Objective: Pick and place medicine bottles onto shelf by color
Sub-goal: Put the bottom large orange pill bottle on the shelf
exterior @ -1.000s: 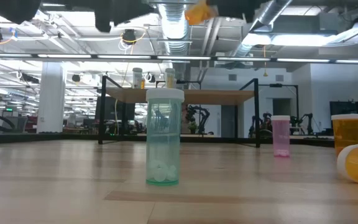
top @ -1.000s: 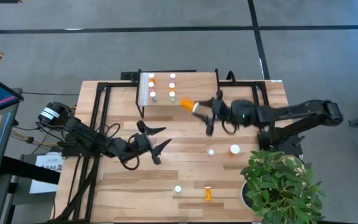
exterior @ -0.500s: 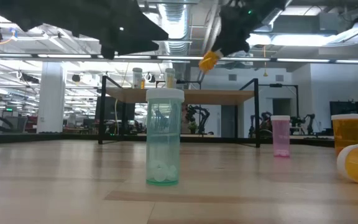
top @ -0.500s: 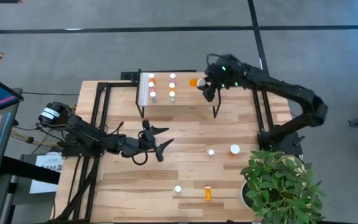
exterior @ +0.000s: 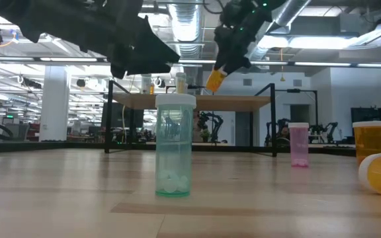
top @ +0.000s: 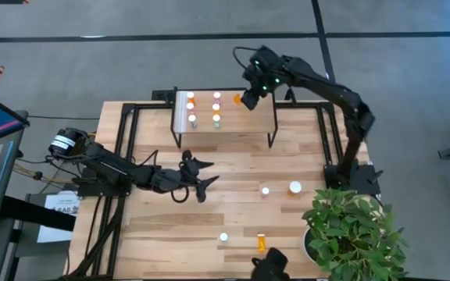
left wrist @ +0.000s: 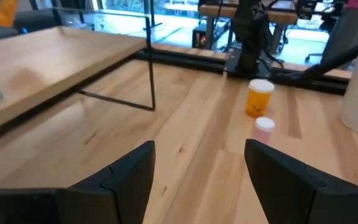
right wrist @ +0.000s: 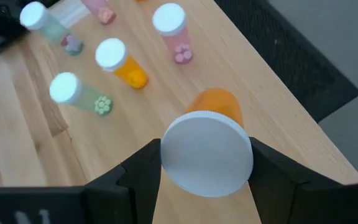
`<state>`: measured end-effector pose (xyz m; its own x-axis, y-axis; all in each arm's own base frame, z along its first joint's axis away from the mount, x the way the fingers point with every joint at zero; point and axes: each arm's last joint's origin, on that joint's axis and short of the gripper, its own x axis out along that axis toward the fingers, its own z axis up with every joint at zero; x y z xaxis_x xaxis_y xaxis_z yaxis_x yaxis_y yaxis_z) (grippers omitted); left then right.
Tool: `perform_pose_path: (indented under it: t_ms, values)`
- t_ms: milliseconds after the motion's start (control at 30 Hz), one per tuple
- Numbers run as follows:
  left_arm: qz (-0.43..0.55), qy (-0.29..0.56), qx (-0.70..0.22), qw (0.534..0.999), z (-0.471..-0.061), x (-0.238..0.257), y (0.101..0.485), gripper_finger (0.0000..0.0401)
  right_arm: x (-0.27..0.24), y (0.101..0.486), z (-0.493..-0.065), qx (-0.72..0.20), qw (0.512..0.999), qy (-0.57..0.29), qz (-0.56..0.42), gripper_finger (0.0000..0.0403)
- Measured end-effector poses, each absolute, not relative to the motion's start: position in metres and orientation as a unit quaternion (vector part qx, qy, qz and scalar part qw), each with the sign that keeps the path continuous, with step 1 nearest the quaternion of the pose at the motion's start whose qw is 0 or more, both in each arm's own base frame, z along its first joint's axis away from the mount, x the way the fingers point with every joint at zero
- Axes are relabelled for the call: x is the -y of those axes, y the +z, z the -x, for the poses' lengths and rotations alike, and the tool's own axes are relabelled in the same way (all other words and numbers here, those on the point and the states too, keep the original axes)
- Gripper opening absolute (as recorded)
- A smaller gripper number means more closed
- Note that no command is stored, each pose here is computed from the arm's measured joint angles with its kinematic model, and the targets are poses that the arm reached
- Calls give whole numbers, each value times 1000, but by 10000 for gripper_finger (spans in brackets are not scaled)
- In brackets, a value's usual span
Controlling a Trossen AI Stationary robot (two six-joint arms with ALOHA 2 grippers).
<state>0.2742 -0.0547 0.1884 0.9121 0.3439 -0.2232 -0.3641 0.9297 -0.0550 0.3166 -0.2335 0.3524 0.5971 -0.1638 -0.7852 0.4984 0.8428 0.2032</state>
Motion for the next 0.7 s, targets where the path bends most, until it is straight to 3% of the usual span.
perform_pose_path:
  t_ms: [400,700]
  values:
    - [48,176,-128,975,-273,55,184,238,253,343,-339,-485,821,-181,-242,222]
    - [48,175,-129,975,-273,55,184,238,260,339,-337,-493,813,-201,-237,223]
